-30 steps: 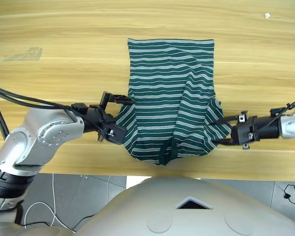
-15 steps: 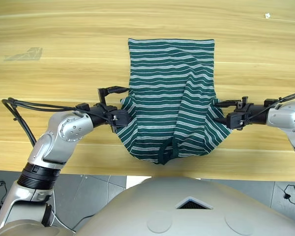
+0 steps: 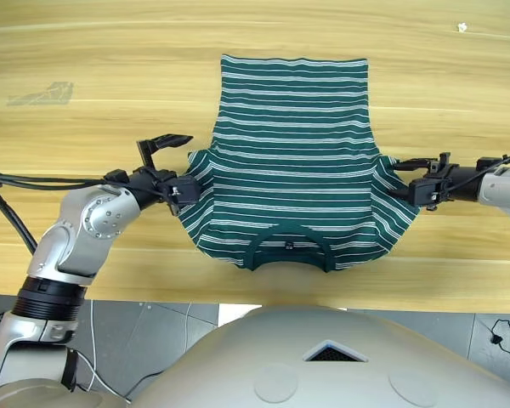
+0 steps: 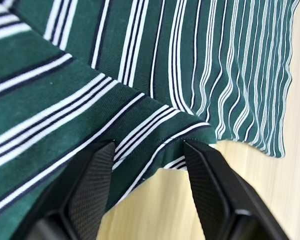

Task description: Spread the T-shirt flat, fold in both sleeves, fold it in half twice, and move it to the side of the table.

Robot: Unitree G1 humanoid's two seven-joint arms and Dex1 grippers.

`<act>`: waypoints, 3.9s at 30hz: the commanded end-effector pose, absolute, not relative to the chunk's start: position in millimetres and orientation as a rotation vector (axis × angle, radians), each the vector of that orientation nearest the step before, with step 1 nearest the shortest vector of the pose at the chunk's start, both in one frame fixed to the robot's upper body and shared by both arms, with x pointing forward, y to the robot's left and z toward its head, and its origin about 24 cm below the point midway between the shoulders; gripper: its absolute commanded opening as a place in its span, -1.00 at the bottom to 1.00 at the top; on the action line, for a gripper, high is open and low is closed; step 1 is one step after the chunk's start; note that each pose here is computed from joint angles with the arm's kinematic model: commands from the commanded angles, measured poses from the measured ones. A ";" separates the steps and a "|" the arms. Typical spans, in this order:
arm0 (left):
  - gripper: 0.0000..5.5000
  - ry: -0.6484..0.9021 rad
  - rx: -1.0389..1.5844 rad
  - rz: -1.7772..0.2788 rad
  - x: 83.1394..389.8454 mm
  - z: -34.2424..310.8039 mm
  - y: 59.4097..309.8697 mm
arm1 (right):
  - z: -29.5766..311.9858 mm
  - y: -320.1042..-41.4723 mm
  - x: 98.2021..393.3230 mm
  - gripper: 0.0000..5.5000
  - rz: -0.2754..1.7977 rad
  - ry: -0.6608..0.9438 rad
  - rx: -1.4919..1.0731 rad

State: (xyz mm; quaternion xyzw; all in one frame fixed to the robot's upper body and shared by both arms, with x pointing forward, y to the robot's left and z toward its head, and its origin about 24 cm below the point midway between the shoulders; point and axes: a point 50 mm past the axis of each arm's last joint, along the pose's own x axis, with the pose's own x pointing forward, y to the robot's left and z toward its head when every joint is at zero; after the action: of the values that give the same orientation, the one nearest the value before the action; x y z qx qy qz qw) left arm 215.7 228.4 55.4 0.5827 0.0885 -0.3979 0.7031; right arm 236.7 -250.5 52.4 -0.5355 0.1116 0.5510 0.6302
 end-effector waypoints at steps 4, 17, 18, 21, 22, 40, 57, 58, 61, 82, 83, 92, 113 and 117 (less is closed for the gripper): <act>0.96 0.261 1.313 -0.913 209.6 45.3 233.2 | 43.2 -242.7 228.1 -0.09 1.305 0.259 -1.160; 0.96 0.057 1.482 -0.639 228.8 142.5 254.9 | 117.8 -242.7 250.6 -0.09 1.140 0.041 -1.288; 0.96 0.034 1.479 -0.609 228.2 150.7 255.4 | 122.1 -241.3 250.8 -0.09 1.131 0.024 -1.293; 0.96 -0.046 1.375 -0.519 220.4 168.0 251.1 | 130.9 -235.7 251.5 -0.09 1.088 -0.032 -1.287; 0.96 -0.066 1.278 -0.480 215.9 167.0 248.5 | 132.9 -234.0 255.0 -0.09 1.030 -0.068 -1.258; 0.96 0.220 -0.336 -0.072 141.9 53.1 226.1 | 136.7 -254.1 276.1 -0.09 0.149 -0.493 -0.434; 0.45 0.475 -0.281 -0.065 131.9 1.3 215.9 | 135.4 -254.6 268.5 -0.09 0.163 -0.492 -0.450; 0.38 0.474 -0.283 -0.059 132.3 1.1 216.1 | 134.8 -254.8 268.4 -0.09 0.164 -0.490 -0.449; 0.15 0.475 -0.289 -0.010 133.0 -0.4 219.6 | 132.0 -255.4 267.4 -0.09 0.169 -0.479 -0.448; -1.00 0.480 -0.260 0.066 145.2 -5.0 228.9 | 113.1 -246.6 261.5 -0.09 0.177 -0.422 -0.410; -1.00 0.478 -0.258 0.060 144.7 -4.6 228.4 | 112.7 -246.0 261.5 -0.09 0.179 -0.420 -0.409; -1.00 0.409 -0.258 0.057 143.6 1.9 227.6 | 109.0 -243.0 261.8 -0.09 0.188 -0.405 -0.403; -1.00 0.091 -0.225 -0.254 135.8 44.2 177.3 | 100.5 -236.1 261.2 -0.09 0.223 -0.378 -0.390; -1.00 0.125 -0.102 -0.365 130.3 36.9 162.1 | 100.2 -234.7 262.6 -0.09 0.227 -0.378 -0.389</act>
State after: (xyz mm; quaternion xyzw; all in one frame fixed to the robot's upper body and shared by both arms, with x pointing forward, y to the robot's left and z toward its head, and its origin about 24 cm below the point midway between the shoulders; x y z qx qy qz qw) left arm 133.7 166.0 40.7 -0.0743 0.0519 -0.1632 0.9824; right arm 261.4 -236.5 102.1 -0.1931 -0.1930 0.1073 0.9560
